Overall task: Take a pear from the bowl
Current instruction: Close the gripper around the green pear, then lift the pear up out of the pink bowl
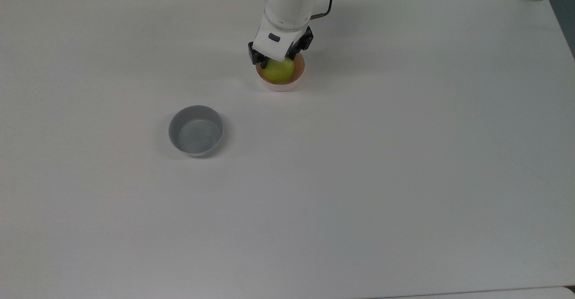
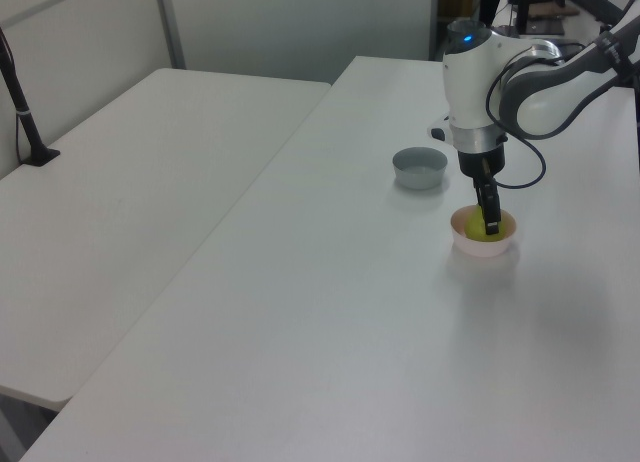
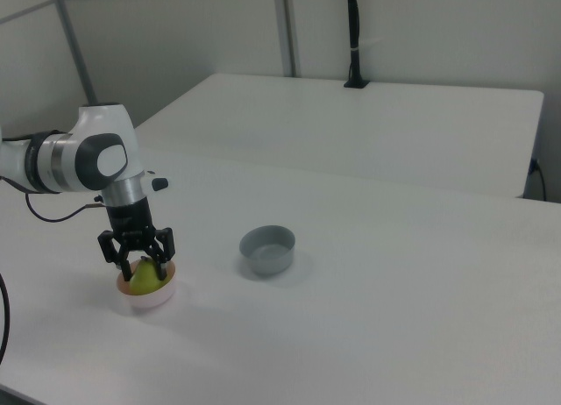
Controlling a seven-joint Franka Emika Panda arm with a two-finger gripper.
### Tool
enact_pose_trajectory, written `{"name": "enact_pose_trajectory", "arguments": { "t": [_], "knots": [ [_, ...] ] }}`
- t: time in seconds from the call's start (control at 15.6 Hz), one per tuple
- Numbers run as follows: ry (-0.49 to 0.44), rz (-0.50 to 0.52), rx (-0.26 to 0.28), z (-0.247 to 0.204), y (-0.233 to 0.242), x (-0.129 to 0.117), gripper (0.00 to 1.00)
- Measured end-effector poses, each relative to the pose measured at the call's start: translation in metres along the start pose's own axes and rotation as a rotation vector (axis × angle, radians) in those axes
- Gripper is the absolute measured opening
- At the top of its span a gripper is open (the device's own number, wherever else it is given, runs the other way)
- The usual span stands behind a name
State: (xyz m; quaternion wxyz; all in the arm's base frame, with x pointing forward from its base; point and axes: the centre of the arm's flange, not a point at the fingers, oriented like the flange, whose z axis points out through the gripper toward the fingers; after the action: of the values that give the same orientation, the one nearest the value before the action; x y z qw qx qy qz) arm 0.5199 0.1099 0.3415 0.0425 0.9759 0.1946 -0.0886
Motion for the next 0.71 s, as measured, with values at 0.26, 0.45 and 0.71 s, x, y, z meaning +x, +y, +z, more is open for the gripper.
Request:
{"name": "enact_pose_trajectory", "arguments": {
  "t": [0.26, 0.45, 0.71],
  "knots": [
    [-0.005, -0.002, 0.001, -0.009, -0.001, -0.003, 0.74],
    [0.004, -0.002, 0.001, -0.037, -0.002, -0.008, 0.74],
    [0.023, 0.002, -0.001, -0.078, -0.001, -0.013, 0.74]
  ]
}}
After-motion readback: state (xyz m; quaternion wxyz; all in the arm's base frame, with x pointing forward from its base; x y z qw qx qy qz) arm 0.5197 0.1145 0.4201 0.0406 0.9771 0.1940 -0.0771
